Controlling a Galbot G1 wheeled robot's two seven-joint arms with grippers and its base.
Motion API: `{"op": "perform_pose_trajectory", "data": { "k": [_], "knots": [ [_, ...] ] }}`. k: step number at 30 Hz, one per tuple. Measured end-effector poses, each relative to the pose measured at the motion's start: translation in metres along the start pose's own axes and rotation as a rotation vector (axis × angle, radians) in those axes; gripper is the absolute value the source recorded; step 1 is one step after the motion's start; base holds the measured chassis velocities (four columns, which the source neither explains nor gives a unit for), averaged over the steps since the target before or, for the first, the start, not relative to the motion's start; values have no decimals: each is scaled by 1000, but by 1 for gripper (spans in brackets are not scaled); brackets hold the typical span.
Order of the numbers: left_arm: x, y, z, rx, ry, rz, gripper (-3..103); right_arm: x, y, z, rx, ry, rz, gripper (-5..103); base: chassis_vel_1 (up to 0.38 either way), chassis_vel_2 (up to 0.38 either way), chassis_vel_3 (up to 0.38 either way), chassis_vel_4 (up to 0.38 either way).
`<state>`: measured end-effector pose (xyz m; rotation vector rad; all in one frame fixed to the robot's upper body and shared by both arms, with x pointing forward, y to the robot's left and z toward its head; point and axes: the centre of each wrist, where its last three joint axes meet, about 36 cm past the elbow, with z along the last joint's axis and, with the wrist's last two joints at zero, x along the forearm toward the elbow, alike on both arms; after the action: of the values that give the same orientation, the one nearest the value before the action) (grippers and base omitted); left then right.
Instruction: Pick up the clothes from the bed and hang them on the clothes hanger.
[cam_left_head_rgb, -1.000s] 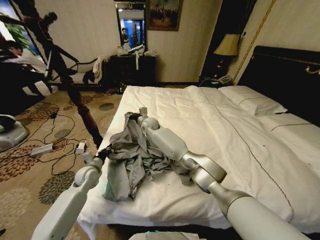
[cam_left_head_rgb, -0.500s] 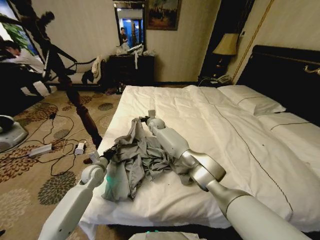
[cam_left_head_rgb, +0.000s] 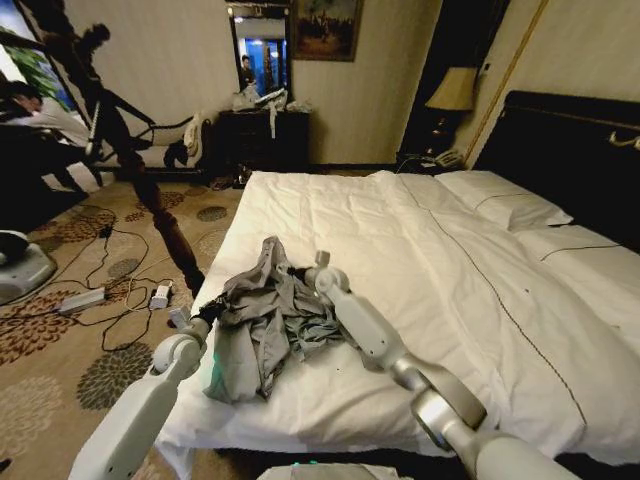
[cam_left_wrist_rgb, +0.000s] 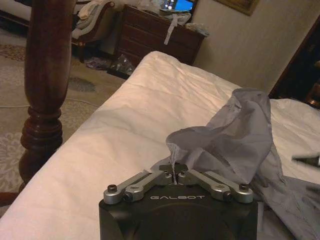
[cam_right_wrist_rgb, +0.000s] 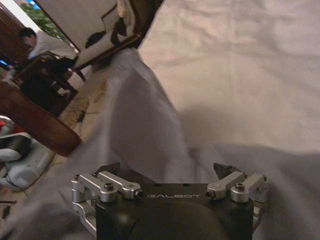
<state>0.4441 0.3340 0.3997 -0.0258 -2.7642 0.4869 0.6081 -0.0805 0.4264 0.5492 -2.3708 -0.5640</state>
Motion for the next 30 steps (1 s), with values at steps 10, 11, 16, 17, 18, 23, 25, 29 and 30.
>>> {"op": "perform_pose_trajectory", "data": {
  "k": [10,11,16,17,18,23,25,29,30],
  "knots": [
    [0,2,2,-5,7,-9,0,-6,-9,6,-47,-12,15,100,0,0,0,0],
    [0,3,2,-5,7,-10,0,-6,-7,4,-47,-23,14,100,0,0,0,0],
    [1,4,3,-5,9,-11,0,-3,2,-11,-44,-47,-9,100,0,0,0,0],
    [1,4,3,-5,9,-11,0,-3,2,-11,-44,-47,-9,100,0,0,0,0],
    [1,4,3,-4,9,-10,0,-3,3,-10,-41,-44,-11,100,0,0,0,0],
    [1,4,3,-4,9,-9,0,-9,5,-5,-48,-24,-11,100,0,0,0,0],
    [1,4,3,-5,9,-9,0,-12,1,1,-55,-10,-8,102,0,0,0,0],
    [1,4,5,-6,11,-9,0,-14,-1,6,-60,8,-7,99,0,0,0,0],
    [1,4,5,-7,11,-9,0,-15,-1,6,-60,12,-7,98,0,0,0,0]
  ]
}}
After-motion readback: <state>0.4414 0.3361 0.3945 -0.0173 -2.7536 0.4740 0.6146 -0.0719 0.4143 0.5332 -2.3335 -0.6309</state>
